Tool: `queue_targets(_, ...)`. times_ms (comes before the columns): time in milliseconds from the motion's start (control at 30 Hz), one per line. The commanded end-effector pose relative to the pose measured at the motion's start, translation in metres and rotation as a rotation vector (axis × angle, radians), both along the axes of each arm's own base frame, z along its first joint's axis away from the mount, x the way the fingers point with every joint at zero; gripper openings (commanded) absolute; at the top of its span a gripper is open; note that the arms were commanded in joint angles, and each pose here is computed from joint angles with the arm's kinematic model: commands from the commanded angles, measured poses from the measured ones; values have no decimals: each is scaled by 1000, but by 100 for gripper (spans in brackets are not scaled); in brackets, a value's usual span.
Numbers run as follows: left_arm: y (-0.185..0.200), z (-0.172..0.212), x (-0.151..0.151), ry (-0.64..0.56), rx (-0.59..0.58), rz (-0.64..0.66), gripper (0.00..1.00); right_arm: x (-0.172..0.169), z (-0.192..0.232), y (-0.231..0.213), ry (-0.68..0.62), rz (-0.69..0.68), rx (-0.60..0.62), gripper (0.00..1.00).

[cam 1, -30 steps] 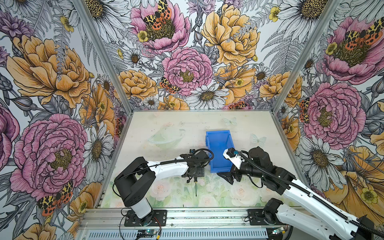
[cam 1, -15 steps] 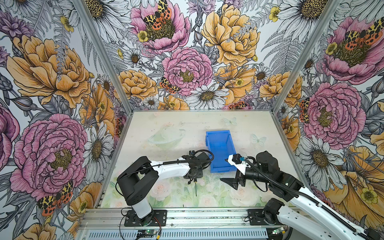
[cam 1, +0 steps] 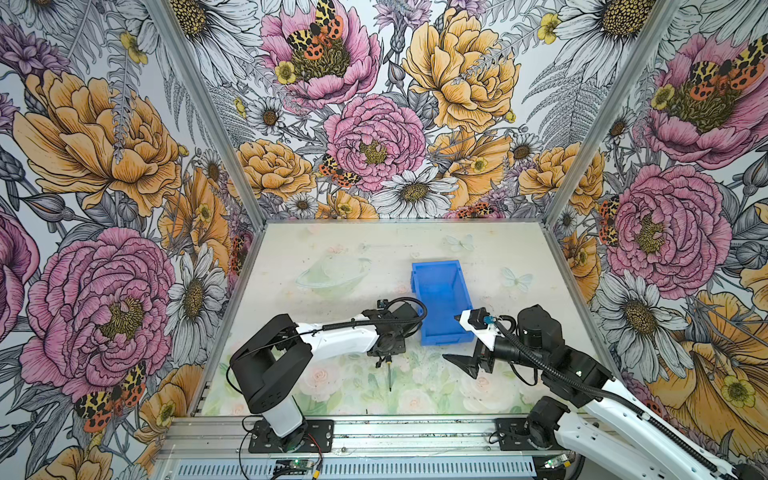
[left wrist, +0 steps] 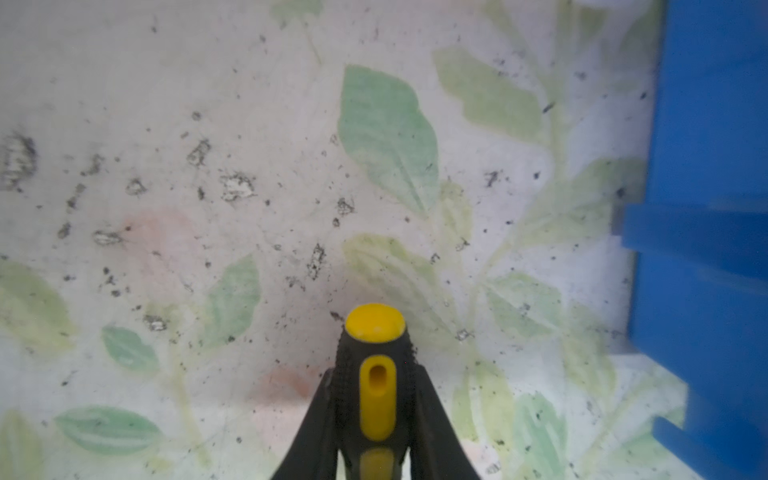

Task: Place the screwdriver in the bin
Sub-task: 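Carry the screwdriver with the left gripper over the blue bin and lower it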

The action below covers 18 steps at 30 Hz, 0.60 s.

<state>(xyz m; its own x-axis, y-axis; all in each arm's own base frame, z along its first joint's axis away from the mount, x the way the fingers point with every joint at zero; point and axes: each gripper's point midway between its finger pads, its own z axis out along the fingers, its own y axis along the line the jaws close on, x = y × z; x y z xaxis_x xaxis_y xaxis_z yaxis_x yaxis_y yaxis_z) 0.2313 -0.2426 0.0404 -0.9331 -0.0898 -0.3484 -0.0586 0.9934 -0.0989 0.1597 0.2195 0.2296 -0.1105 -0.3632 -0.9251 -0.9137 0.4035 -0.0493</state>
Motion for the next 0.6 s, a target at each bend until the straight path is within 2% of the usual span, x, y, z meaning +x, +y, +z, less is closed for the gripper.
queue_targets(0, -10, 50, 18, -125, -41, -16, 8, 12, 8, -11, -59, -93, -7, 100)
queue_targets(233, -32, 110, 52, -243, -79, -44, 7, 24, 19, -31, -128, -220, -2, 100)
queue_targets(433, -72, 151, 82, -323, -142, -79, 7, 38, 26, -49, -178, -344, -32, 99)
queue_targets(567, -101, 164, 105, -354, -165, -98, 7, 42, 33, -61, -211, -401, -31, 99)
